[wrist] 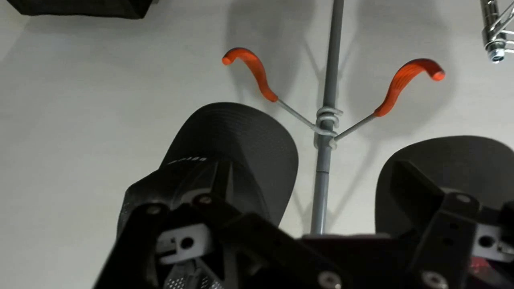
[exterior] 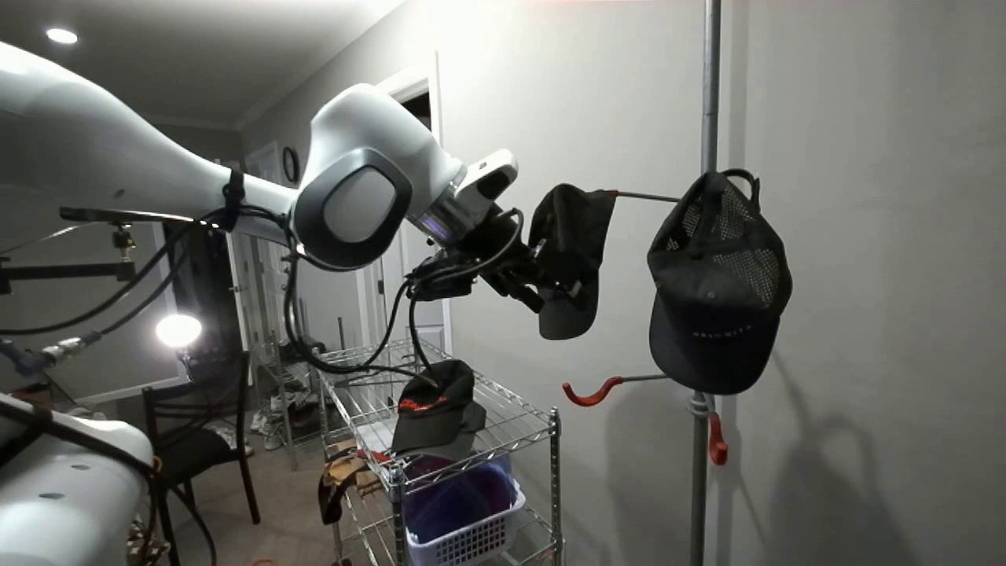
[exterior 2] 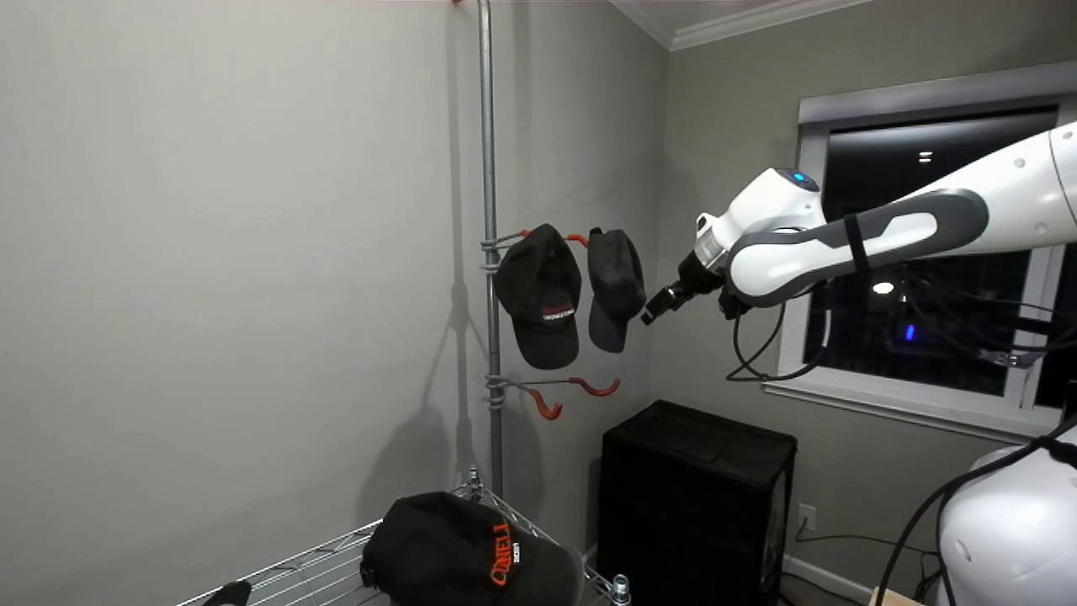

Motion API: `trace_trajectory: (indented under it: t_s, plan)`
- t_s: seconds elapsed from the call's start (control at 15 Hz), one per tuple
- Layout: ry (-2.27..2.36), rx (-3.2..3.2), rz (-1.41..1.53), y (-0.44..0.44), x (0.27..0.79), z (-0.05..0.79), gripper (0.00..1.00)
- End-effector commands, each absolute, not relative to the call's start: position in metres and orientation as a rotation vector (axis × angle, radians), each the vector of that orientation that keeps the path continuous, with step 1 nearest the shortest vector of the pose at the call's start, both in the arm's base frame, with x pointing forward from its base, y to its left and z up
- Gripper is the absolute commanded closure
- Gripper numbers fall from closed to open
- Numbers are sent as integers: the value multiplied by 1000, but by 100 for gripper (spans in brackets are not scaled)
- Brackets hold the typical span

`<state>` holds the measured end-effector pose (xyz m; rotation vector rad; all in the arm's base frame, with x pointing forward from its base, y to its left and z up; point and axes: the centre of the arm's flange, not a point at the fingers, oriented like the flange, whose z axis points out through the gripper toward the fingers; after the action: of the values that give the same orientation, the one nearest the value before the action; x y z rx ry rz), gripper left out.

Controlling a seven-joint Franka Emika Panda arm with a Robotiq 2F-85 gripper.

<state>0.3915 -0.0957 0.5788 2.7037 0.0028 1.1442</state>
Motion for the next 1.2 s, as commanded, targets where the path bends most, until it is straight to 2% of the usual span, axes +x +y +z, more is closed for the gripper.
trace_trajectory:
  t_s: [0.0,0.33,0.73,1.13]
  plan:
    - [-67,2658,1235,-135,401,609,0]
    - [-179,2634,1382,-175,412,647,0]
    - [-147,2738,1432,-156,478,643,0]
    - [-185,2715,1437,-159,510,639,0]
